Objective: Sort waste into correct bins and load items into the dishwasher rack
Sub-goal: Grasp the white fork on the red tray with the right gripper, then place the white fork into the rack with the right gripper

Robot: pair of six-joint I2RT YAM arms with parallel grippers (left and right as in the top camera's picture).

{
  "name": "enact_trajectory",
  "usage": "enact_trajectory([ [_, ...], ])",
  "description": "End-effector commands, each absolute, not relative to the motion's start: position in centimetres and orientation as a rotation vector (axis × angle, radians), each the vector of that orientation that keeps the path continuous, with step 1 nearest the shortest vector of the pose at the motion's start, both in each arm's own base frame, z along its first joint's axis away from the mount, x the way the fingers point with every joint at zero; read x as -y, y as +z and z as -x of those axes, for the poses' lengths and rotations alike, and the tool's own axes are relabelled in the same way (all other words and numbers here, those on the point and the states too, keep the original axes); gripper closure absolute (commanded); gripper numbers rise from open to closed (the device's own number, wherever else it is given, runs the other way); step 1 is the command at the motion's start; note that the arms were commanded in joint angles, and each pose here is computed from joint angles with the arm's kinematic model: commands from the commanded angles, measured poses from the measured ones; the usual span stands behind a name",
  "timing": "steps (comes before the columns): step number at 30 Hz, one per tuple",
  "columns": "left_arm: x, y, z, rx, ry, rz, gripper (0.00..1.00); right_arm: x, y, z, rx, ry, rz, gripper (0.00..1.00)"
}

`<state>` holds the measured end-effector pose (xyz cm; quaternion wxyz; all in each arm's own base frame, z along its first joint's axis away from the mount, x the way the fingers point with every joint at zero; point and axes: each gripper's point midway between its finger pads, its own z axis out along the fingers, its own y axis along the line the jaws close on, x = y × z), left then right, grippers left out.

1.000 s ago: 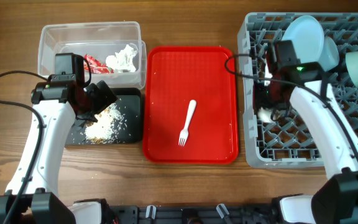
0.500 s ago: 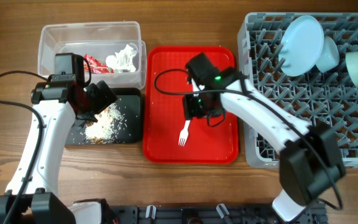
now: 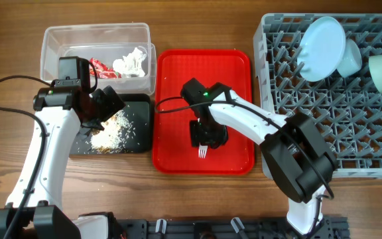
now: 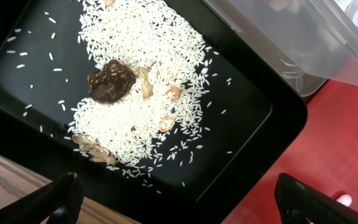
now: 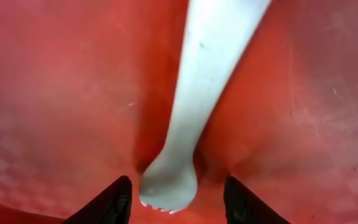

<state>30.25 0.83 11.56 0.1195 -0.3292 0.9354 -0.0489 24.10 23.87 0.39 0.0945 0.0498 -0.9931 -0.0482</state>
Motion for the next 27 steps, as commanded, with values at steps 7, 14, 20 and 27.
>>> enact_trajectory([
  [7,-1.2,12.1,-30.4,-2.702,-0.134,0.982,0.00,-22.7,-1.6,-23.3,2.904,-0.018,-0.100,0.62],
  [14,-1.2,12.1,-30.4,-2.702,-0.134,0.982,0.00,-22.4,-1.6,-23.6,2.916,0.007,-0.107,0.76],
  [20,-1.2,12.1,-30.4,-2.702,-0.134,0.982,0.00,-21.8,2.1,-25.6,3.019,-0.070,-0.109,0.84],
  [27,-1.2,12.1,-30.4,-2.702,-0.134,0.981,0.00,-11.6,14.1,-29.4,3.299,-0.174,-0.040,0.85],
])
